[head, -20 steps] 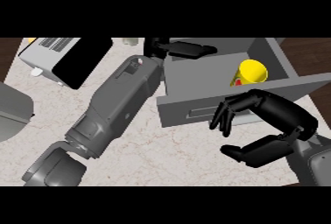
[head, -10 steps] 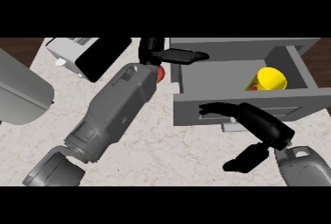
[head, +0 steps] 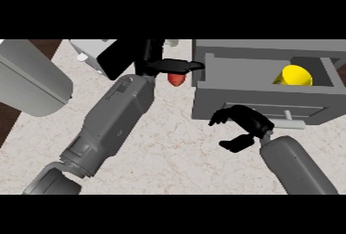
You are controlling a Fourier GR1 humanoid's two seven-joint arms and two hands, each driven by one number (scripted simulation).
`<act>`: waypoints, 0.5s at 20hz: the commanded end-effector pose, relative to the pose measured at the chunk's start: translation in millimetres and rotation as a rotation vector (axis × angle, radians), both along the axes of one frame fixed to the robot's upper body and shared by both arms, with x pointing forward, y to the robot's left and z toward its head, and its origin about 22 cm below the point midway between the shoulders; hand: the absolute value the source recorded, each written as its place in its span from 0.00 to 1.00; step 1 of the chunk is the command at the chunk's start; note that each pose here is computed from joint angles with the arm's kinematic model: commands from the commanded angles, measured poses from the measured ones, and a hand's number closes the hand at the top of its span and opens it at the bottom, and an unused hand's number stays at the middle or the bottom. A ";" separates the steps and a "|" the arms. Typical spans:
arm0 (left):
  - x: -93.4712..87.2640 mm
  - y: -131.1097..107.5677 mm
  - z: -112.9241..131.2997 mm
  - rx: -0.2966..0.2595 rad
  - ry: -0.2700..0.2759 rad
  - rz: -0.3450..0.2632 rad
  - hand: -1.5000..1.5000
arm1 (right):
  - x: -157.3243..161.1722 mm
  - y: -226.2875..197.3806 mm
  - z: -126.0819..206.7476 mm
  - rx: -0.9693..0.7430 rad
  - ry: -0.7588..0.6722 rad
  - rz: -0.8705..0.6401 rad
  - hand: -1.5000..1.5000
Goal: Pick up the cup, place it into the drawer and close the drawer
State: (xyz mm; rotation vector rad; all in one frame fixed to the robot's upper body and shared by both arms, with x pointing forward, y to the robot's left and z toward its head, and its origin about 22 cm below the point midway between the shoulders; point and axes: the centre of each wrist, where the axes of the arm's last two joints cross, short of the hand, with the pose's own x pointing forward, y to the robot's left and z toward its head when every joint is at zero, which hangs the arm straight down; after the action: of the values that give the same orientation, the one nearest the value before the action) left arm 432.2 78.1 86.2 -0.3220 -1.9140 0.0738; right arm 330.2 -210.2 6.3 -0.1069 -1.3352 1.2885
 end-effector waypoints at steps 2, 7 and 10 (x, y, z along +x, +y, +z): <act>-5.7 24.4 -12.0 -0.025 -0.009 -0.016 0.00 | 29.8 -10.8 -23.2 -0.008 -0.017 -0.066 1.00; -5.5 62.2 -21.0 -0.027 -0.007 -0.006 0.00 | 67.4 -33.8 9.5 0.104 -0.130 -0.129 1.00; -6.1 60.6 -11.9 -0.015 0.000 -0.044 0.00 | 79.1 -54.9 25.1 0.151 -0.198 -0.197 1.00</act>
State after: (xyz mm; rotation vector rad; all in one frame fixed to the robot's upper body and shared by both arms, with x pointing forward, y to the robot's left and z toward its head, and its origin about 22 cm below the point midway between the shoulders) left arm 427.1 125.1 73.0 -0.3718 -1.9104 0.0786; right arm 391.6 -248.3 13.9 -0.2212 -1.4733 1.1180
